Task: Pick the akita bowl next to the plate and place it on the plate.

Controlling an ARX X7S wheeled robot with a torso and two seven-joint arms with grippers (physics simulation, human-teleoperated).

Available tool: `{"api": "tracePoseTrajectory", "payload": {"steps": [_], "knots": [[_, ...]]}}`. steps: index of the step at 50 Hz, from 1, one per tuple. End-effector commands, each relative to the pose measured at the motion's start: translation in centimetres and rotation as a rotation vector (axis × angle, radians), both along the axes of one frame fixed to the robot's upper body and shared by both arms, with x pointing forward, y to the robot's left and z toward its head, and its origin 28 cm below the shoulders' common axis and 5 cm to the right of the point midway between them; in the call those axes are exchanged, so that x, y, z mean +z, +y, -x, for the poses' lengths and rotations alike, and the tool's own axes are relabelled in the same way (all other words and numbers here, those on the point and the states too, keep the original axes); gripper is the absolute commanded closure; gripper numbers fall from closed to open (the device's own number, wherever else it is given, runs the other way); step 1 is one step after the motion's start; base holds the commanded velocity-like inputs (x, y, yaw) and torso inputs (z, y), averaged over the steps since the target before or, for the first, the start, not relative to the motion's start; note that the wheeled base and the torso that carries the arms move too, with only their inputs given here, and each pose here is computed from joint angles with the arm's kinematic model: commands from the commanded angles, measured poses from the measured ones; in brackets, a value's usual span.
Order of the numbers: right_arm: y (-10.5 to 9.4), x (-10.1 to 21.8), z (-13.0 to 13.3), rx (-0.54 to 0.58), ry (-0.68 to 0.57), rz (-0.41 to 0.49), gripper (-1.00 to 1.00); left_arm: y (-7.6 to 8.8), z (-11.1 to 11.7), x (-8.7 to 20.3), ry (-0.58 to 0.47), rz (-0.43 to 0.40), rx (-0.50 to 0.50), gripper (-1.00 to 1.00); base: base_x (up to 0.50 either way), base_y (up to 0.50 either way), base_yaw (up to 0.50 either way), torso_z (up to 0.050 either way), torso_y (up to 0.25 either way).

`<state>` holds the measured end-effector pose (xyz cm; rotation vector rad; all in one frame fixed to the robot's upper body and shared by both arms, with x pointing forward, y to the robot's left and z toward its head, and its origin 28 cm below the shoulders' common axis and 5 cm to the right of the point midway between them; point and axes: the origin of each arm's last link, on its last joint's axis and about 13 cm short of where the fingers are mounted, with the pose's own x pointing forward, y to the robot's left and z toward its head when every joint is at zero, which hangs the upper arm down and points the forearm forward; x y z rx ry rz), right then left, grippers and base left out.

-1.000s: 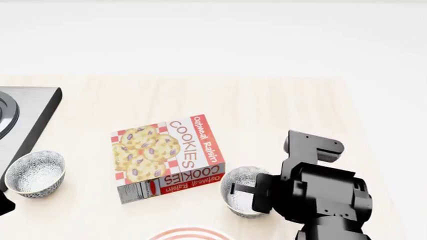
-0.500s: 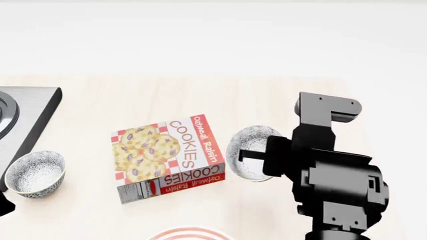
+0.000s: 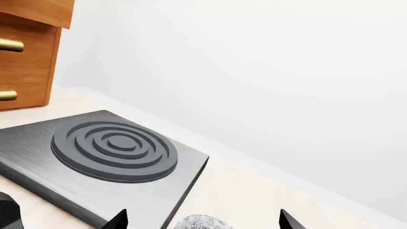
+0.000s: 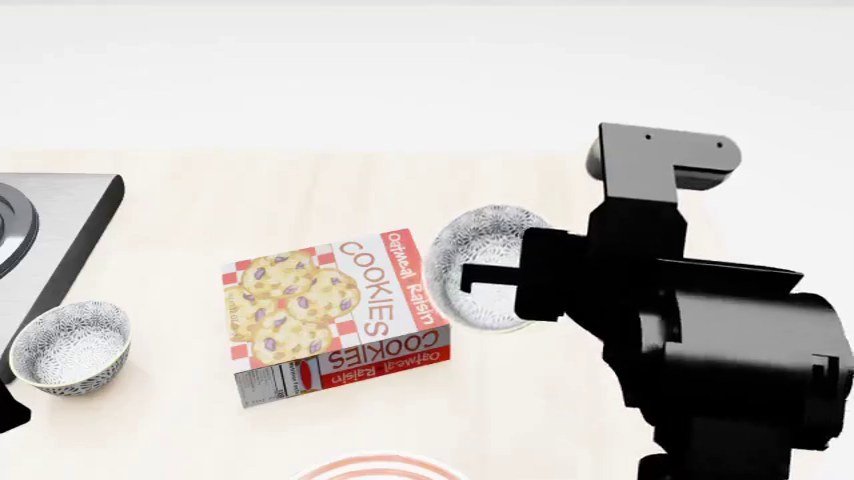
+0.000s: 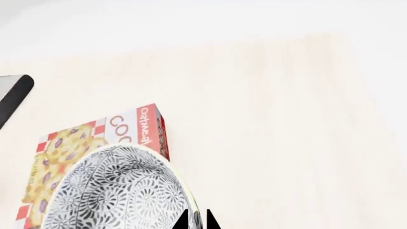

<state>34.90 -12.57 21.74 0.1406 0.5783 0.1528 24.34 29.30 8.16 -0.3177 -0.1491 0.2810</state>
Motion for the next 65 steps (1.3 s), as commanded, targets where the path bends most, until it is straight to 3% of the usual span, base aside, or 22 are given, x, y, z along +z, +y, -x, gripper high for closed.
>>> {"api": "tracePoseTrajectory", "payload": {"steps": [1,23,46,65], "knots": [[0.2,1.2,2.0,0.090,0.034,-0.028,1.00,0.0,0.1,0.0,0.000,-0.002,0.001,-1.00,0.00,0.00,0.00,0.000,0.000],[1.1,0.2,4.8,0.254,0.113,-0.092,1.00,0.0,0.0,0.1,0.000,-0.003,0.002,-1.00,0.00,0.00,0.00,0.000,0.000],[1.6,-3.4,5.6,0.332,0.211,-0.177,1.00,0.0,0.0,-0.1,0.000,-0.002,0.001,-1.00,0.00,0.00,0.00,0.000,0.000],[1.8,-5.6,5.8,0.357,0.258,-0.197,1.00,0.0,0.0,-0.1,-0.001,-0.002,0.002,-1.00,0.00,0.00,0.00,0.000,0.000]]}}
